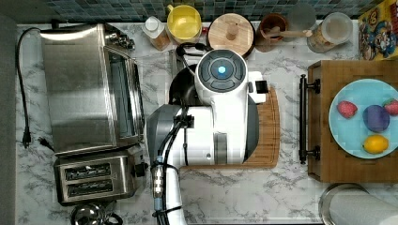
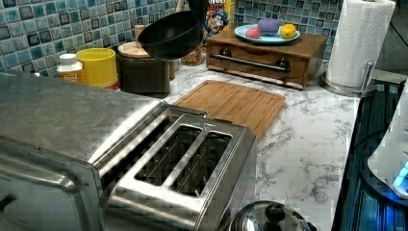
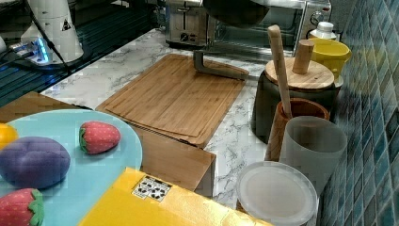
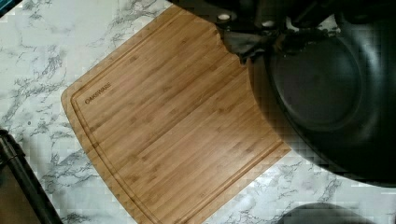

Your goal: Put the bowl on the board.

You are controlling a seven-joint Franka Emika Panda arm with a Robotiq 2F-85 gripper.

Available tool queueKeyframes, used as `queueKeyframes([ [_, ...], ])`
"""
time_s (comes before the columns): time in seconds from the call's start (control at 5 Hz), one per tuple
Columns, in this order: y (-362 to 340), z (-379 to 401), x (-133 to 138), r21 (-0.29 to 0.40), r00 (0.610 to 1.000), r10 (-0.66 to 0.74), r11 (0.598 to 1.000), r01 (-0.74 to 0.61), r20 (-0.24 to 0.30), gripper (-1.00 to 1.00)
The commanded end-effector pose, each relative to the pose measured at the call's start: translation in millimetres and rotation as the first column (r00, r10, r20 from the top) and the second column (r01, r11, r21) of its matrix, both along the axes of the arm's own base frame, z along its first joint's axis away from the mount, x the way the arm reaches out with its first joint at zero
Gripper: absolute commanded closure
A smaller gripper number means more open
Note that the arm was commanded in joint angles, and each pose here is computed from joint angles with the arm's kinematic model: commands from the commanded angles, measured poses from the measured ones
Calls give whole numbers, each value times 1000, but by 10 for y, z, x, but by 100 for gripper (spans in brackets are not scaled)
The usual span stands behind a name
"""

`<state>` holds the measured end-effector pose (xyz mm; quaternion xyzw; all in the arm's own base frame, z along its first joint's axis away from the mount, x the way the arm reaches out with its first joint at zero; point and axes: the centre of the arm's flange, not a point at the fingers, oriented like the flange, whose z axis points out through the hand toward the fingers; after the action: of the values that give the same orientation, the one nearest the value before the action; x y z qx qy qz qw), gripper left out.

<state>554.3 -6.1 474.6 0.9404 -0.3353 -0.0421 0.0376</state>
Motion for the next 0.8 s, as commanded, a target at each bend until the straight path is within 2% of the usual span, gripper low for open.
queueKeyframes([
  [0.2,-105,-123,-40,8,998,-64,998,64,17,100],
  [0.4,-440,-272,-219,21,975,-216,976,215,52,100],
  [0.8,-1055,-454,-584,66,904,-417,909,413,92,100],
])
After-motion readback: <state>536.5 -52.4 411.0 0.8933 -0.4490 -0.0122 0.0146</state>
